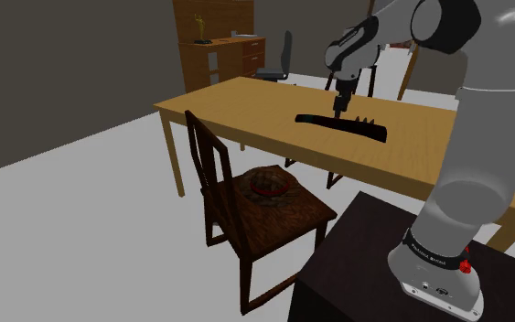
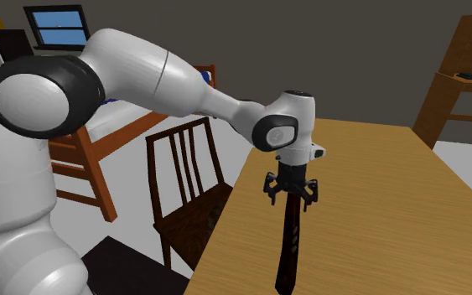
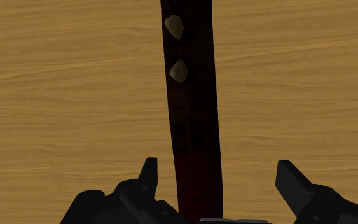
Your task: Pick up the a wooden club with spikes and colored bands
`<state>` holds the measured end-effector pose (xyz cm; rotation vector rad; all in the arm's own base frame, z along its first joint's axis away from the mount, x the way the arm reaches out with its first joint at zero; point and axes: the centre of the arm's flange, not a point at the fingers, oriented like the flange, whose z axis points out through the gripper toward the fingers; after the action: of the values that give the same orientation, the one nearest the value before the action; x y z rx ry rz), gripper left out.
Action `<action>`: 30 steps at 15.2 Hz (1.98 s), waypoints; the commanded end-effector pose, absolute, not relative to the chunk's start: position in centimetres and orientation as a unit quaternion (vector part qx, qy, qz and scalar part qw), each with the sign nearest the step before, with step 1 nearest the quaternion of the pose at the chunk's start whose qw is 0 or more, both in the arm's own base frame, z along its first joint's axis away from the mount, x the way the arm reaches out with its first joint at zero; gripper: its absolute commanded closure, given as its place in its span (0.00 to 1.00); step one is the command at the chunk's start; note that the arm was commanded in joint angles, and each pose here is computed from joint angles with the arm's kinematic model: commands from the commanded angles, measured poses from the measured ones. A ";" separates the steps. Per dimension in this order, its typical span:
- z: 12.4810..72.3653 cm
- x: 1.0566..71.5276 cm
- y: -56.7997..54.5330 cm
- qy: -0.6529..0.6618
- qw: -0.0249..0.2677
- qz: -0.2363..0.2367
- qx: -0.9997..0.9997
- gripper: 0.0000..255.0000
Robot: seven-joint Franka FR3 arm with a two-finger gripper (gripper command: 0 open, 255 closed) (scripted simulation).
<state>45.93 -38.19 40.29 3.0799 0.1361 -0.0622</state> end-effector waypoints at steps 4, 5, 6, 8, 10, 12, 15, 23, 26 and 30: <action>37.4 46.8 -39.6 0.052 0.030 -0.021 0.998 0.00; 36.9 46.8 -39.6 0.052 0.030 -0.021 0.998 0.00; 36.4 46.8 -39.6 0.052 0.030 -0.021 0.998 0.00; 35.3 46.8 -39.6 0.052 0.030 -0.021 0.998 0.00; 35.0 46.8 -39.6 0.052 0.030 -0.021 0.998 0.00; 35.0 46.8 -39.6 0.052 0.030 -0.021 0.998 1.00; 35.0 46.9 -39.6 0.052 0.030 -0.021 0.998 1.00; 36.6 46.8 -39.6 0.052 0.030 -0.021 0.998 1.00; 38.2 46.8 -39.6 0.052 0.030 -0.021 0.998 1.00; 40.3 46.8 -39.6 0.052 0.030 -0.021 0.998 1.00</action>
<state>46.73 -39.69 39.75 3.0768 0.1607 -0.0661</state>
